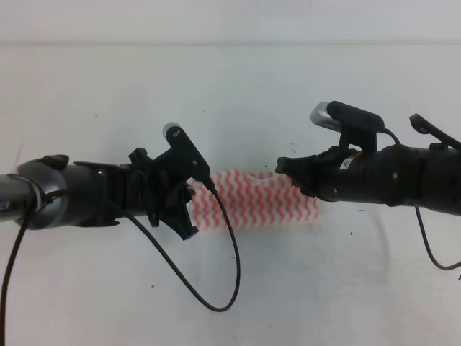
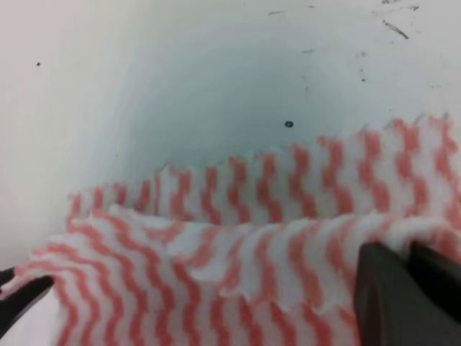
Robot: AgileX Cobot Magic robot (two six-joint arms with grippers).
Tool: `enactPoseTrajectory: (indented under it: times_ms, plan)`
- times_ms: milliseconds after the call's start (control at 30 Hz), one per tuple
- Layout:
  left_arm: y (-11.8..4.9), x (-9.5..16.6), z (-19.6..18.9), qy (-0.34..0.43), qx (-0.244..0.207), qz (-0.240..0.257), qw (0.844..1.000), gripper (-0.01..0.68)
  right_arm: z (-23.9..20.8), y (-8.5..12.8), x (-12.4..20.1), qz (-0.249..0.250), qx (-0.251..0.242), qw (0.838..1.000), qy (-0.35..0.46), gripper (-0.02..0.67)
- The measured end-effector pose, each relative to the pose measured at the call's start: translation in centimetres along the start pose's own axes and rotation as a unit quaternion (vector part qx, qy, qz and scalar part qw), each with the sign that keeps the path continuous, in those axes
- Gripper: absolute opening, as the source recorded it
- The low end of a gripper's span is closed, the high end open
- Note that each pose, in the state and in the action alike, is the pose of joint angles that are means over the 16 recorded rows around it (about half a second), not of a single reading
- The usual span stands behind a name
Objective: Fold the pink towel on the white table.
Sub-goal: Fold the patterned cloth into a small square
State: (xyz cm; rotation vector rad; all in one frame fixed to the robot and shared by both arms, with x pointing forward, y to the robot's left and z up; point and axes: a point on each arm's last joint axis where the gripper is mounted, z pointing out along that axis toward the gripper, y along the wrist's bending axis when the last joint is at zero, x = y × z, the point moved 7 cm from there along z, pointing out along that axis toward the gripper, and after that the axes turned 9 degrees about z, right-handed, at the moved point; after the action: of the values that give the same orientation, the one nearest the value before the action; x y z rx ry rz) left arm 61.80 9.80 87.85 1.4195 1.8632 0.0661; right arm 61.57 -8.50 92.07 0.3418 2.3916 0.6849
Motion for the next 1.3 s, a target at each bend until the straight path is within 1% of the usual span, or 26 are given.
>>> enactPoseTrajectory:
  times_ms: [267,1033,1300]
  plan:
    - [-0.12,0.29,0.30,0.006,0.001,-0.001,1.000,0.000,0.02,-0.02,0.02,-0.003,0.000,1.000,0.000,-0.002]
    - [0.52,-0.17,0.42,0.002,-0.007,-0.002,1.000,0.000,0.02,-0.04,0.02,-0.008,0.001,1.000,0.000,-0.002]
    - [0.41,-0.34,0.41,-0.003,-0.004,0.011,1.000,0.000,0.09,-0.08,0.10,-0.009,0.002,1.000,0.002,-0.002]
